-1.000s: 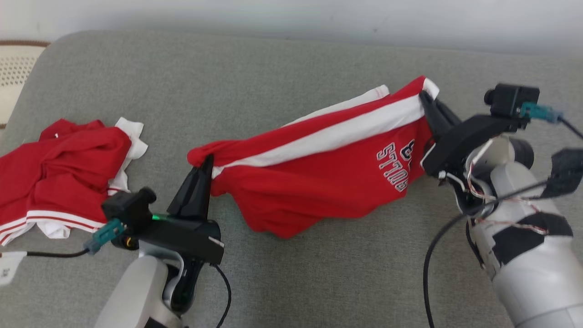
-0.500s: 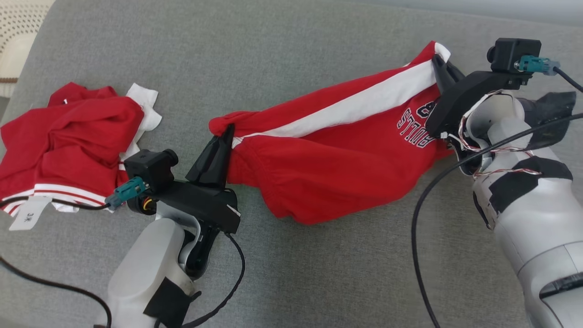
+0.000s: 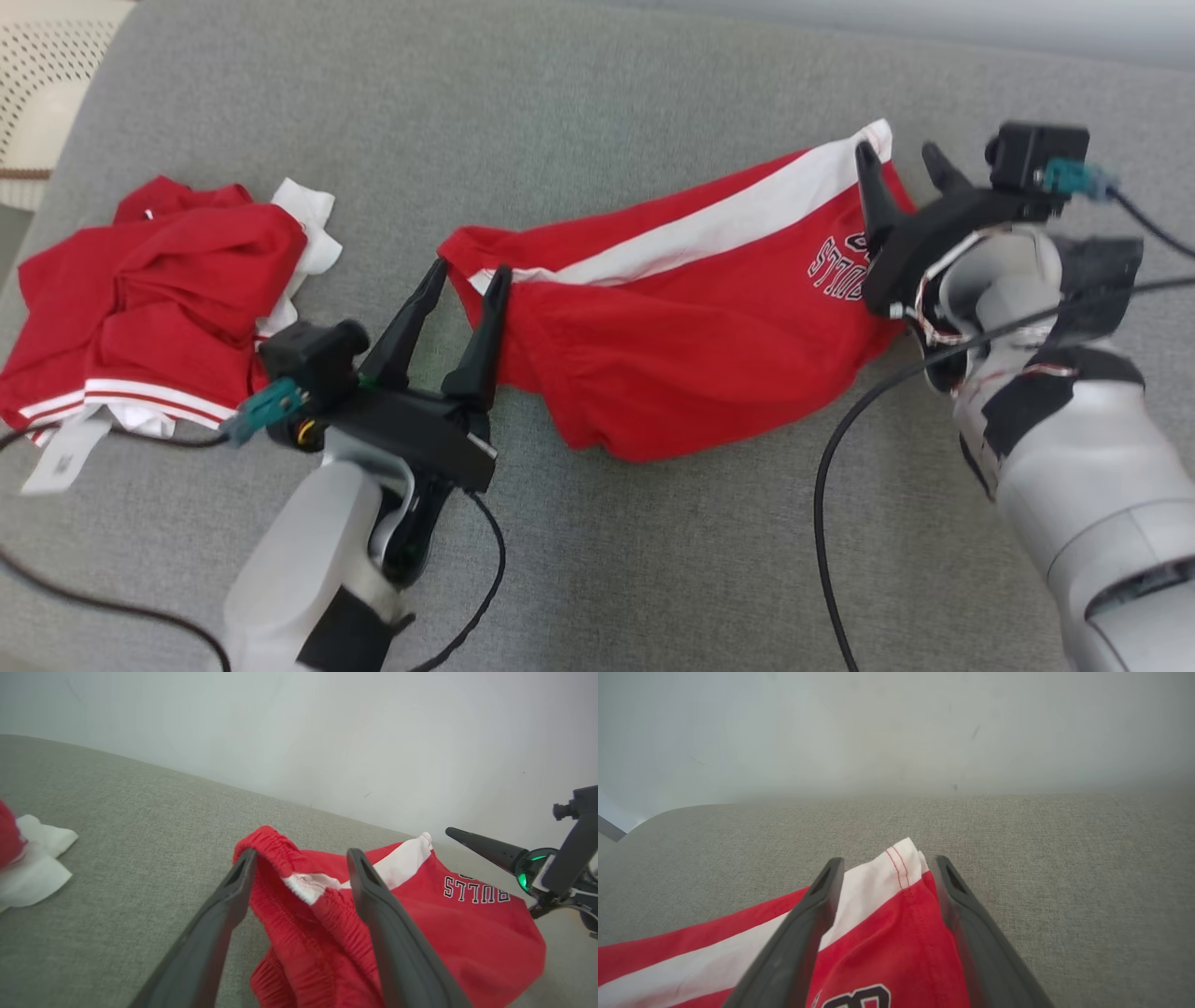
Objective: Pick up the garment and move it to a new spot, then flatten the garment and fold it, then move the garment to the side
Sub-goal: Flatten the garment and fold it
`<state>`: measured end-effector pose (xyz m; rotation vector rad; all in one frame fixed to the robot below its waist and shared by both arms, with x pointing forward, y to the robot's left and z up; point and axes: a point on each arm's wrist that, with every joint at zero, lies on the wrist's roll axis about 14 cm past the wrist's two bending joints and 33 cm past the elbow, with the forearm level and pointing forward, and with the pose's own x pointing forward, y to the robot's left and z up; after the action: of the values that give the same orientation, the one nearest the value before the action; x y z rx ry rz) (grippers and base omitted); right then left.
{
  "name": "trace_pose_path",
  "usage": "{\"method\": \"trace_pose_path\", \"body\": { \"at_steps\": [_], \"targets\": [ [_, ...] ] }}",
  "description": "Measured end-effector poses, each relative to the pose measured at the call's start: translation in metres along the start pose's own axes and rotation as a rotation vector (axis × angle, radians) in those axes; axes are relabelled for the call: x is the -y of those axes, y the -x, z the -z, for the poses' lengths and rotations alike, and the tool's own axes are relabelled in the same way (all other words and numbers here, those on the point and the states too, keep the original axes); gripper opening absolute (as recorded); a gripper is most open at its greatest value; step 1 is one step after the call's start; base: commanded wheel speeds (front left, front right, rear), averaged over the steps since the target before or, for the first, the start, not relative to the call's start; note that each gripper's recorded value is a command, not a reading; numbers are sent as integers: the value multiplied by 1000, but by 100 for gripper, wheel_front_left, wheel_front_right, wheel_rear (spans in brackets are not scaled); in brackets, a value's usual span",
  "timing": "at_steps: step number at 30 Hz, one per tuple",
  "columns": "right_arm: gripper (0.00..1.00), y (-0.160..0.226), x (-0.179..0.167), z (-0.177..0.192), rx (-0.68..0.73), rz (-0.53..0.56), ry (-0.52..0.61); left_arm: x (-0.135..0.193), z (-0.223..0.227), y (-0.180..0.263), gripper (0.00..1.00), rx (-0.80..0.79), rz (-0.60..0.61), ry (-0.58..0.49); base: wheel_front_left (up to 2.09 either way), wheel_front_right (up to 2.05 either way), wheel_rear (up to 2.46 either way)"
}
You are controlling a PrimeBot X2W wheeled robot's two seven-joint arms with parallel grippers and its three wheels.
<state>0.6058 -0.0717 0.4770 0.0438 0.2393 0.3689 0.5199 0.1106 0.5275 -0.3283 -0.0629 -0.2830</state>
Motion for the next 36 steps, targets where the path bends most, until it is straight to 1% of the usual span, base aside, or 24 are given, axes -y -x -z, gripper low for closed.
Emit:
{"method": "trace_pose_path", "body": {
  "at_steps": [7, 11, 16, 20, 24, 30, 33, 36],
  "targets": [
    [100, 32, 8, 0, 35, 20, 10, 3, -20, 32, 100, 76, -33, -5, 0, 0, 0],
    [100, 52, 13, -2, 54, 27, 35, 1, -45, 52, 100, 157, -69, -44, 0, 0, 0],
    [100, 76, 16, 3, 59, 32, 46, -1, -76, 83, 100, 256, -135, -162, 0, 0, 0],
    [100, 92, 17, -2, 90, 34, 50, -5, -82, 110, 100, 273, -196, -250, 0, 0, 0],
    [100, 106, 20, 6, 87, 49, 42, -8, -79, 131, 100, 263, -232, -288, 0, 0, 0],
    [100, 112, 17, 18, 71, 56, 18, -23, -76, 154, 100, 249, -298, -296, 0, 0, 0],
    [100, 108, 14, 22, 63, 57, 6, -27, -74, 161, 100, 241, -316, -297, 0, 0, 0],
    [100, 102, 15, 26, 43, 59, 21, -29, -74, 163, 100, 238, -323, -298, 0, 0, 0]
  ]
}}
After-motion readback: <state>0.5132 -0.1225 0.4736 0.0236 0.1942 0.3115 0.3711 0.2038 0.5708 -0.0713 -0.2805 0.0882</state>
